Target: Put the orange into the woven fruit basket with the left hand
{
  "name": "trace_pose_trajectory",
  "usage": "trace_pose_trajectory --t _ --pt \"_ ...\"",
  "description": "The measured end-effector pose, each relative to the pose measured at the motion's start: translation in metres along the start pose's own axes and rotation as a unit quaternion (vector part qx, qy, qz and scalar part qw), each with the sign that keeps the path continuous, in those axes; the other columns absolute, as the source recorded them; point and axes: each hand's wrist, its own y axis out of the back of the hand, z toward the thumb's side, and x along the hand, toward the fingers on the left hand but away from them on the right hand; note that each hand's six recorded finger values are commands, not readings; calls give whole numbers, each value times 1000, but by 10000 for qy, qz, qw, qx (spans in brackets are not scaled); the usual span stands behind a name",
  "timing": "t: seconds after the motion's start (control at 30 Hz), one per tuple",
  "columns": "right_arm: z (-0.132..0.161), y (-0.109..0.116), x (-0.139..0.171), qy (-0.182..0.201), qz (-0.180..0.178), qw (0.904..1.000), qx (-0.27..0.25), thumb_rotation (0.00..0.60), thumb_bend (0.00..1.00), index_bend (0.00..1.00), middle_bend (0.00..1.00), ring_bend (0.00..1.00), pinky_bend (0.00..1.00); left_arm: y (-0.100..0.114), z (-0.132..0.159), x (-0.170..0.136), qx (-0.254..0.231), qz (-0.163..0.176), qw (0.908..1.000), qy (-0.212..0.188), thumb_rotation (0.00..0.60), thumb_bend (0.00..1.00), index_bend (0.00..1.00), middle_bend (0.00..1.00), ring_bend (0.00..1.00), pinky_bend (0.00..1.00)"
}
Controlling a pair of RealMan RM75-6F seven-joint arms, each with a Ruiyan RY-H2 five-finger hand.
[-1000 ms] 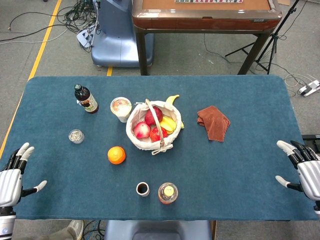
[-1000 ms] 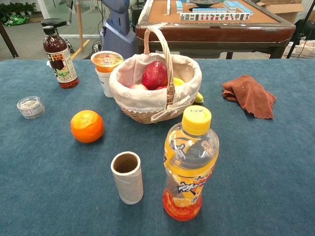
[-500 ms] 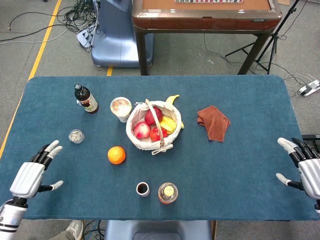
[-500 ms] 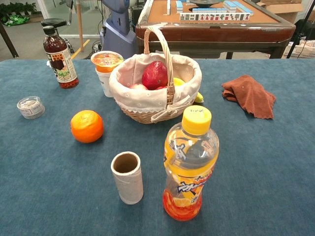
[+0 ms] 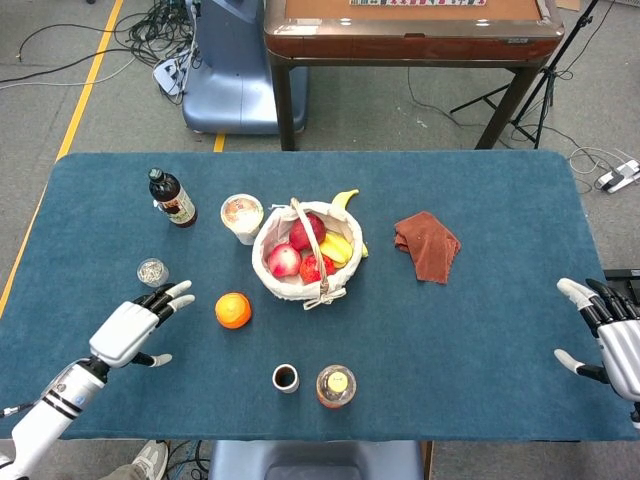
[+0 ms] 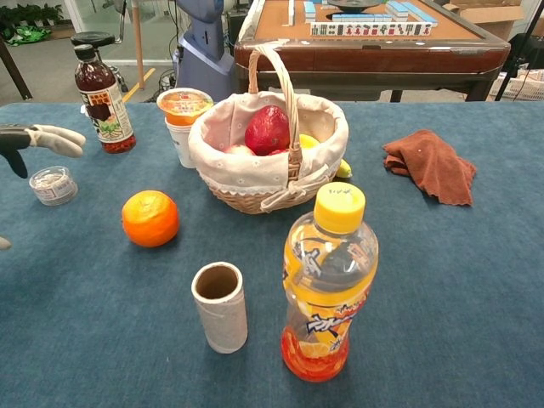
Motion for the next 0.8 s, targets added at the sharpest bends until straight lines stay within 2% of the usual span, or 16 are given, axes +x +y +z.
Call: trace_pose_trajectory --t 0.4,0.8 --pt "-5 -1 4 -58 25 10000 -6 600 26 162 202 101 173 -16 5 50 -10 -342 9989 306 600 96 162 35 89 309" --pt "-9 0 5 -94 10 10000 -10 600 26 162 202 101 174 -32 23 85 -21 -620 9976 313 600 96 165 36 98 333"
